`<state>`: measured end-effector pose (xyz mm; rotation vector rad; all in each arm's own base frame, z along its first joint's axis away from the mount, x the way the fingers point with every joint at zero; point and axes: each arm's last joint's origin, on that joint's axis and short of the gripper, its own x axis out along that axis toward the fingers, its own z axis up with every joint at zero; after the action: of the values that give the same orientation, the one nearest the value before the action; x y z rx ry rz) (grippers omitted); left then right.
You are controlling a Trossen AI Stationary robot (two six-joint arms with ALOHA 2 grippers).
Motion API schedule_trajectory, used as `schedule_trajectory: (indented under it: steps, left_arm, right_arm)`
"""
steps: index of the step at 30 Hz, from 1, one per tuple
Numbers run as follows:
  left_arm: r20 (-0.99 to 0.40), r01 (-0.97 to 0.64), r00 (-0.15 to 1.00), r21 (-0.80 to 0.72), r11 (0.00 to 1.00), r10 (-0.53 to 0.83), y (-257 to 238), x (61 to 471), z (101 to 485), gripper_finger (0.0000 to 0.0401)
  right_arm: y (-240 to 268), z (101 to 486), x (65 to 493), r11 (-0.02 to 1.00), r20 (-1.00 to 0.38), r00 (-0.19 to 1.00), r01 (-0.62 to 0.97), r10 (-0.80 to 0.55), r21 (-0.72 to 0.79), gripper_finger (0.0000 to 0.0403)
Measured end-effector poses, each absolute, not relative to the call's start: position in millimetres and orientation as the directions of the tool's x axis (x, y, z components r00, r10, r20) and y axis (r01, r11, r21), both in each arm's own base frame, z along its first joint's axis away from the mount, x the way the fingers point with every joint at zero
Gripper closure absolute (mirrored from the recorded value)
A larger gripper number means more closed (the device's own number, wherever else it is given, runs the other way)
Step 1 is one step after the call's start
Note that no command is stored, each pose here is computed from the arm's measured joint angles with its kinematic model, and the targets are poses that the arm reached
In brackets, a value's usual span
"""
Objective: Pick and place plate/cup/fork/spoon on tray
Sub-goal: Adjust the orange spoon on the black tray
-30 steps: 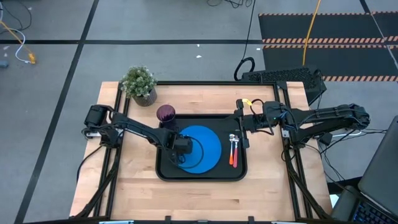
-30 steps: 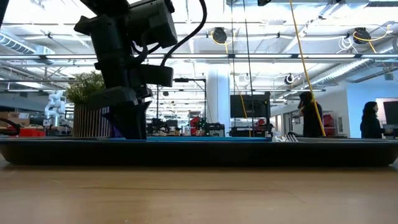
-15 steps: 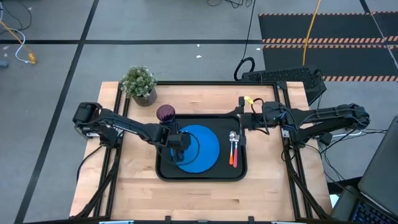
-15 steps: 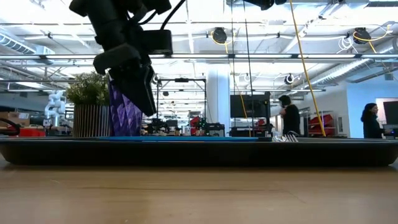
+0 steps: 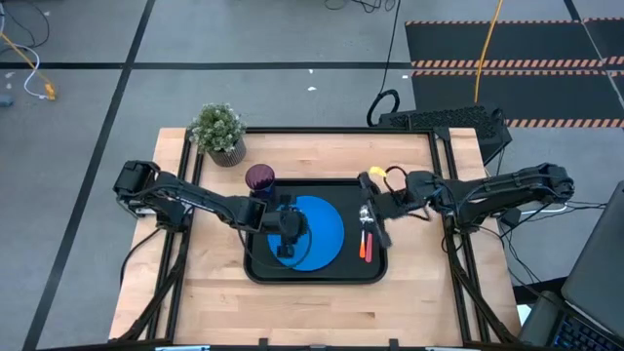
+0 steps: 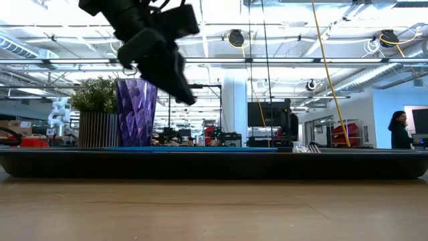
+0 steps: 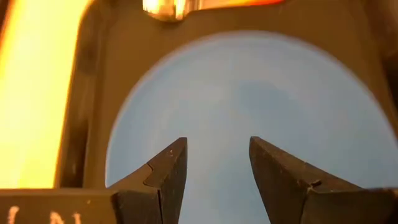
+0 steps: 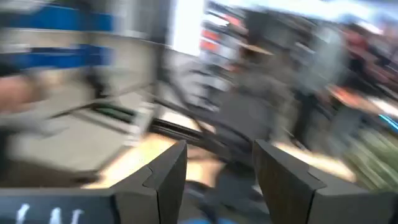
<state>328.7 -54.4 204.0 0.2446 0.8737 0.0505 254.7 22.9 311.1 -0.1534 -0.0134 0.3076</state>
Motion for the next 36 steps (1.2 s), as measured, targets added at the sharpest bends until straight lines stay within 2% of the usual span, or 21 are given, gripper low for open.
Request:
schedule_trajectory:
  steps: [3, 5, 7, 9, 14, 18, 23, 27, 31, 36]
  left_arm:
    - [-0.683, 0.074, 0.719, 0.258, 0.963, 0.128, -56.1, 336.2, 210.9, 0.0224]
    - [-0.620, 0.086, 0.777, 0.269, 0.959, 0.104, -57.6, 342.0, 217.2, 0.0224]
    - [-0.564, 0.119, 0.824, 0.271, 0.955, 0.057, -59.6, 346.6, 223.2, 0.0224]
    - [-0.512, 0.149, 0.859, 0.273, 0.950, 0.012, -62.0, 349.9, 228.6, 0.0224]
    - [-0.360, 0.179, 0.930, 0.273, 0.945, -0.073, -66.6, 355.0, 239.0, 0.0224]
    - [-0.167, 0.124, 0.983, 0.264, 0.957, -0.082, -61.8, 355.1, 243.9, 0.0224]
    - [0.069, 0.047, 0.996, 0.218, 0.975, -0.064, -43.7, 344.9, 251.5, 0.0224]
    - [0.155, 0.057, 0.984, 0.203, 0.978, -0.089, -22.3, 311.3, 273.1, 0.0224]
    - [0.211, 0.091, 0.968, 0.219, 0.971, -0.139, -8.9, 261.4, 293.9, 0.0224]
    - [0.218, 0.116, 0.962, 0.223, 0.968, -0.166, -11.0, 219.8, 310.9, 0.0224]
  right_arm:
    - [12.4, 299.4, 256.9, 0.999, -0.121, 0.993, 0.011, -0.014, -0.030, 0.0227]
    - [4.9, 286.0, 254.1, 0.979, -0.254, 0.948, 0.205, -0.192, 0.025, 0.0227]
    - [-1.5, 272.0, 248.4, 0.933, -0.388, 0.871, 0.354, -0.300, 0.073, 0.0227]
    - [-7.3, 260.7, 241.5, 0.865, -0.504, 0.790, 0.479, -0.351, 0.148, 0.0227]
    - [-18.7, 246.6, 230.3, 0.678, -0.668, 0.685, 0.640, -0.292, 0.361, 0.0227]
    - [-21.3, 240.3, 225.6, 0.512, -0.745, 0.657, 0.682, -0.114, 0.523, 0.0234]
    - [-15.5, 232.1, 230.8, 0.360, -0.771, 0.636, 0.711, 0.038, 0.605, 0.0255]
    - [-6.6, 226.1, 243.6, 0.332, -0.747, 0.655, 0.684, 0.113, 0.650, 0.0270]
    - [-0.9, 219.1, 255.1, 0.381, -0.734, 0.670, 0.653, 0.114, 0.655, 0.0274]
    - [-1.3, 229.2, 279.0, 0.480, -0.548, 0.831, 0.444, 0.096, 0.756, 0.0275]
